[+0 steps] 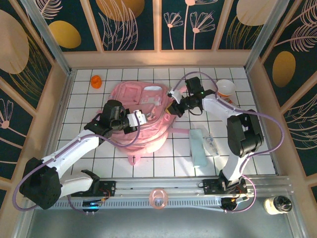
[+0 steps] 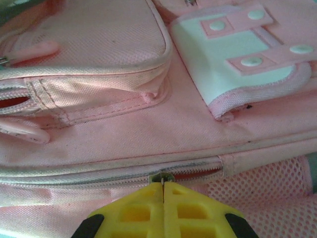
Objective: Pack the student bag
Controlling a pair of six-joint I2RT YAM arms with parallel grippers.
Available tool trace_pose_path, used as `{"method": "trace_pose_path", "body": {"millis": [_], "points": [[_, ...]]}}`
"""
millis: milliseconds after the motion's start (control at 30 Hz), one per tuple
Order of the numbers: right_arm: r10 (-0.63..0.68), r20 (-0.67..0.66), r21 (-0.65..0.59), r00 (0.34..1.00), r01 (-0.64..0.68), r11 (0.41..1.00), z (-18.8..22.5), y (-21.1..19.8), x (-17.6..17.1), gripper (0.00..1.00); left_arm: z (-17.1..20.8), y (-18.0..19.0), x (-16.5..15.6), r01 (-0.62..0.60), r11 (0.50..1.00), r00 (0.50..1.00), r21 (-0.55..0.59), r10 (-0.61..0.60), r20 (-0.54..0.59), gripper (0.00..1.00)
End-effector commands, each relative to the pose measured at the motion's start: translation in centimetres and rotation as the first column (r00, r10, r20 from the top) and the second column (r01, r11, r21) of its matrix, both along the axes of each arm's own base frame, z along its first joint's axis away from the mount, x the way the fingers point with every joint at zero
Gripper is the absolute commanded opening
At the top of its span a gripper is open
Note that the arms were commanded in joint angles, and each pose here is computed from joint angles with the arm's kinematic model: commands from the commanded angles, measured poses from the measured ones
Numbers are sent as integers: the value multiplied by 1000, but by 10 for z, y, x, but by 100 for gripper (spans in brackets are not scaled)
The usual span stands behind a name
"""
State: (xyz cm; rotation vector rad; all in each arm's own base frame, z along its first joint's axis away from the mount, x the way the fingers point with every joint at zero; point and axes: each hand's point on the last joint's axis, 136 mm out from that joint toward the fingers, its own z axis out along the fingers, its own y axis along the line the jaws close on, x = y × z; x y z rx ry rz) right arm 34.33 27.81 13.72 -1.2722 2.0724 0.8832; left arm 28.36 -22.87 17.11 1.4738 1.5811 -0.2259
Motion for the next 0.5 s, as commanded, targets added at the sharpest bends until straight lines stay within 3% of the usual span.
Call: {"method": "trace_pose_path", "body": {"millis": [0,467], "points": [[-48,-30,-101,998,44,994,-1,-1,0,0,10,0,9,1,1000,997,14,-2,76,0],[-35,-239,23,970,41,999,-12,14,-38,0,36,-15,2,24,985,998,-169,-15,53,0]]}}
